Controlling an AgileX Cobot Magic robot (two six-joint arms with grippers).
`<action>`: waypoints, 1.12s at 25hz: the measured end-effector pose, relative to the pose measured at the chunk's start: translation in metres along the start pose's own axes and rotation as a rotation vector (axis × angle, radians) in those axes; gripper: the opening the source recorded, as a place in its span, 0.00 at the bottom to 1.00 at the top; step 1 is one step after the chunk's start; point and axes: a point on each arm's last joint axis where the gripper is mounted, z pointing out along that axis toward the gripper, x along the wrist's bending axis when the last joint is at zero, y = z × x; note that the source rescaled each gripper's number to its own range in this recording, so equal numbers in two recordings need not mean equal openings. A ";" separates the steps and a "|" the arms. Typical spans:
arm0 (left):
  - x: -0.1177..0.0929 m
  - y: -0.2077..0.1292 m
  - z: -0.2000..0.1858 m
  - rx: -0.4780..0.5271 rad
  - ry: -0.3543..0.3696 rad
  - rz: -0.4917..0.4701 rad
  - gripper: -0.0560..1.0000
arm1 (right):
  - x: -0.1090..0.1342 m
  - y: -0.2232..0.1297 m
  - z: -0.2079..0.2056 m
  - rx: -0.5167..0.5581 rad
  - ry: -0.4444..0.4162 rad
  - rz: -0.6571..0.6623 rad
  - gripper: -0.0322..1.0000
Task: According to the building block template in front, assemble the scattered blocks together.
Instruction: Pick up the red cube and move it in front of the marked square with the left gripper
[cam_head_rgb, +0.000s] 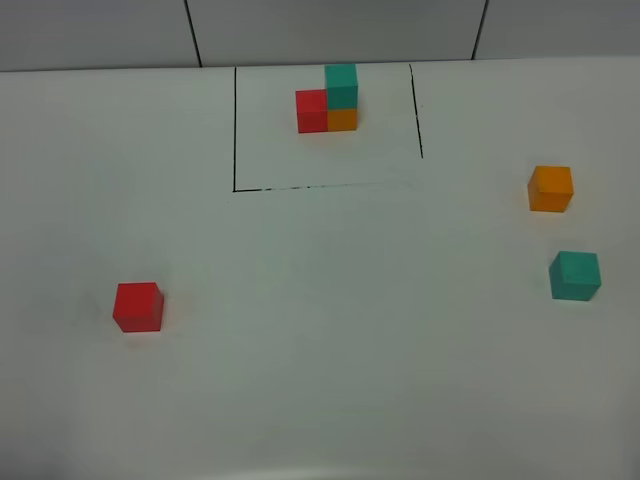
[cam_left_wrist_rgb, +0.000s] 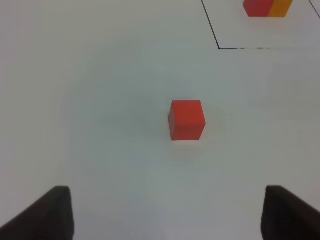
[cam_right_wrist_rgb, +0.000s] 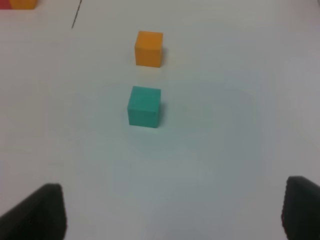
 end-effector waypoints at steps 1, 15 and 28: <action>0.000 0.000 0.000 0.000 0.000 0.000 0.68 | 0.000 0.000 0.000 0.000 0.000 0.000 0.76; 0.000 0.000 0.000 0.000 0.000 0.000 0.68 | 0.000 0.000 0.000 0.000 0.000 0.000 0.76; 0.000 0.000 0.000 0.000 0.001 0.000 0.68 | 0.000 0.000 0.000 0.000 0.000 0.000 0.76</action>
